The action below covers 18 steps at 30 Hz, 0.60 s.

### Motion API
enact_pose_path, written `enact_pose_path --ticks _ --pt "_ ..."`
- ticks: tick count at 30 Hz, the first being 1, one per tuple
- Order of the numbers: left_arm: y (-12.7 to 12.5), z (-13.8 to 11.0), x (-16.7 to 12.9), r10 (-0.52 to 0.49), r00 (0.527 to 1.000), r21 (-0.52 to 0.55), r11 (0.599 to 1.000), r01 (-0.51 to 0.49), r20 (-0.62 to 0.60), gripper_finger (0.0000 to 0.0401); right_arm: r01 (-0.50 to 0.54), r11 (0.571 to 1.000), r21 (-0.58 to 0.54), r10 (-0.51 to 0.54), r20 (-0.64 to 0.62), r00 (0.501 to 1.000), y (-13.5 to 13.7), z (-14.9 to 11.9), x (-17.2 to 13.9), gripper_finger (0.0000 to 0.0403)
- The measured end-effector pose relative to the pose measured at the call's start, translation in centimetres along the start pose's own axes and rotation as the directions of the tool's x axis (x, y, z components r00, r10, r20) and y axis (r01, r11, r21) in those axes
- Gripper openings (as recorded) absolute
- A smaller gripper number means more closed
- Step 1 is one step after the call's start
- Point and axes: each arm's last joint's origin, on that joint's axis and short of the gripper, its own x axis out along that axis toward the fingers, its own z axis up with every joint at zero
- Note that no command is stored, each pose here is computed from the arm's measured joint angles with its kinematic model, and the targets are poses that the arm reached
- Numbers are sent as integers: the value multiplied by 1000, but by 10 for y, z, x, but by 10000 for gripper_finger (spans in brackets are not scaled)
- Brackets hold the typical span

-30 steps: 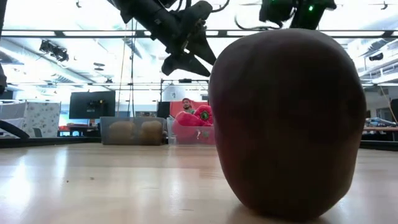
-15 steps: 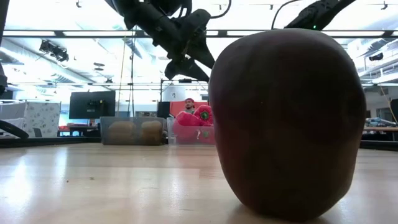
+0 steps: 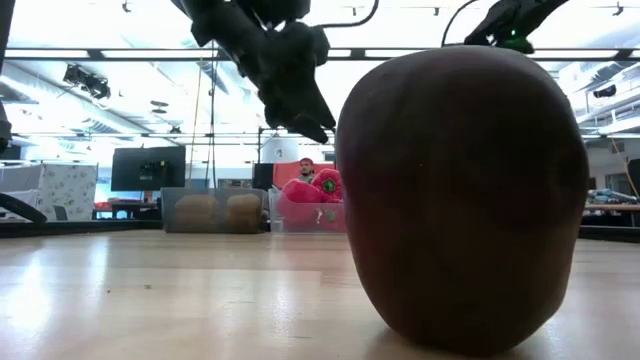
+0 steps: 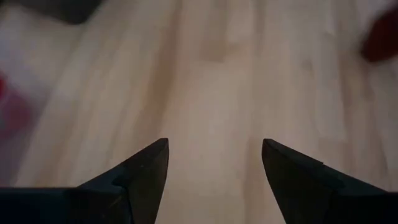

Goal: Sort produce into baskets
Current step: Put the right red apple into the right black bin

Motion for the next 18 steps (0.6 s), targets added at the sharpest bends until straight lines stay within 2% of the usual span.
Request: enact_pose_path --ticks 2,4,8,11,15,18 --pt "-9 -2 1 -46 999 54 997 46 -11 261 -63 998 -11 63 -66 996 10 -11 -5 399" --pt "-18 -1 1 -93 996 88 992 92 1 258 -81 997 -20 78 -105 991 20 -21 -10 399" --pt "-35 0 0 -133 991 122 984 129 29 258 -85 996 -26 81 -108 991 37 -40 -24 399" --pt "-44 0 -1 -121 991 131 985 113 54 258 -116 993 -24 114 -90 989 50 -54 -36 399" --pt "-48 2 -1 -67 994 21 998 65 91 257 -180 984 -12 178 -75 981 68 -75 -51 399" --pt "-49 4 -2 -71 990 -57 995 78 118 257 -217 976 -4 215 -87 973 82 -93 -59 399"
